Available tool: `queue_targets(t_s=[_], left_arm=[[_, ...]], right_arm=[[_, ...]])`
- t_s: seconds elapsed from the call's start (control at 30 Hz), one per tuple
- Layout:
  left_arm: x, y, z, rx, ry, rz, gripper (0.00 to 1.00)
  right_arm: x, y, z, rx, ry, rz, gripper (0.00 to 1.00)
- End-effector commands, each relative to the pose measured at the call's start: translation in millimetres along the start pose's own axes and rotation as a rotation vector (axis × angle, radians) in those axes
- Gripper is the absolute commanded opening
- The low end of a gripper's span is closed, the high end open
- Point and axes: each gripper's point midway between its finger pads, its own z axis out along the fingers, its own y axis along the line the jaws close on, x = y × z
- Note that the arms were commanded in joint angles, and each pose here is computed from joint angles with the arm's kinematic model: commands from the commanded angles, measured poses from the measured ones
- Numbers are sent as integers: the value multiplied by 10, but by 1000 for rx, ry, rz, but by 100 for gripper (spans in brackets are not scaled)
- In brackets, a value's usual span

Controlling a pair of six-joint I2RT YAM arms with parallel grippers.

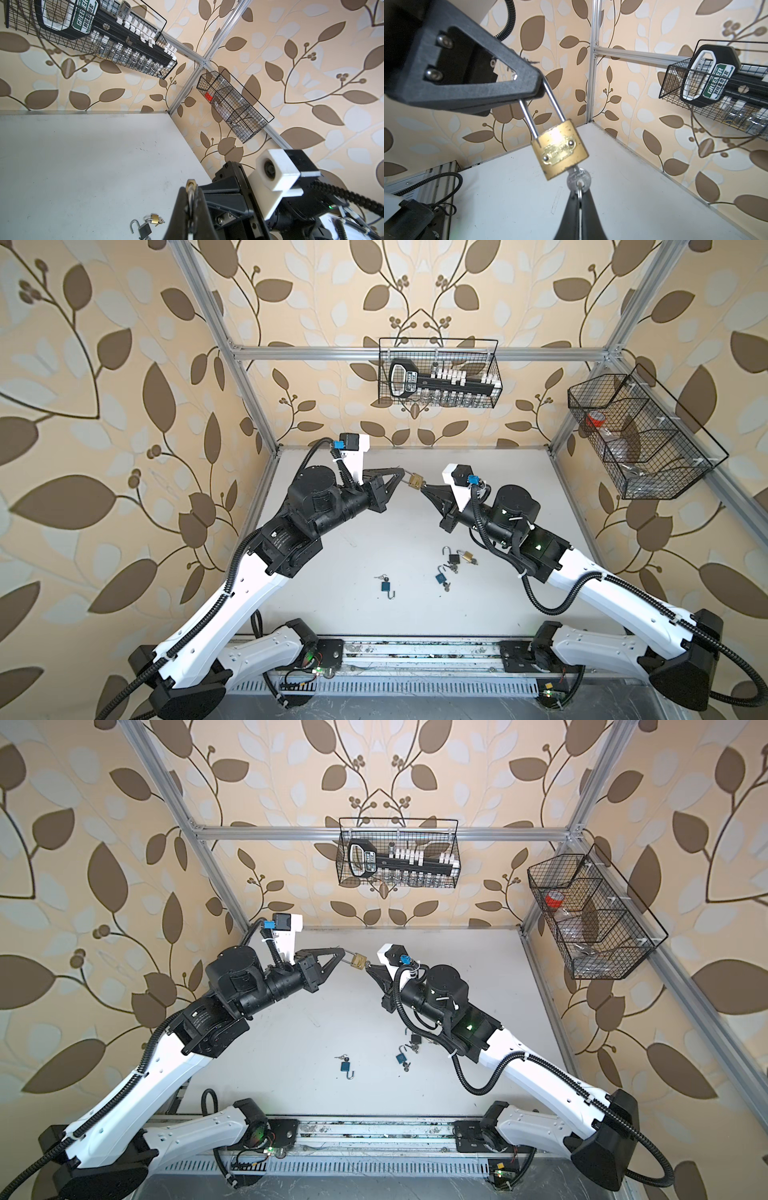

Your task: Lock with the key

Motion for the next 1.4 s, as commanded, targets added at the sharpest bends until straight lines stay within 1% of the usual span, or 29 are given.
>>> queue_targets(t_s=[0.0,0.2,0.37,0.53,0.73,0.87,0.97,1.13,1.27,1.37], left_arm=[[-91,-143,-50,64,-33,6,0],[-8,-122,-56,79,-22,3,0],[93,-236,21,155,39,27,0],[119,-200,42,137,53,22,0],[41,-107,-86,75,-5,25,0],[50,73,-168,-28,-19,35,0],[90,222,-150,-105,-1,49,0],[214,392,-91,-172,45,40,0],[318,590,-104,-244,46,35,0],[337,663,-108,-264,41,36,0]], right_arm=[[-164,-44,-48,29,-34,5,0],[12,-79,-107,55,18,31,0],[248,-121,-224,94,60,61,0],[457,-188,-380,147,90,104,0],[784,-256,-546,210,157,158,0],[956,-337,-670,277,195,215,0],[1100,-399,-769,333,243,266,0],[1399,-547,-885,408,337,343,0],[1660,-718,-923,416,408,424,0],[1801,-820,-924,411,445,452,0]])
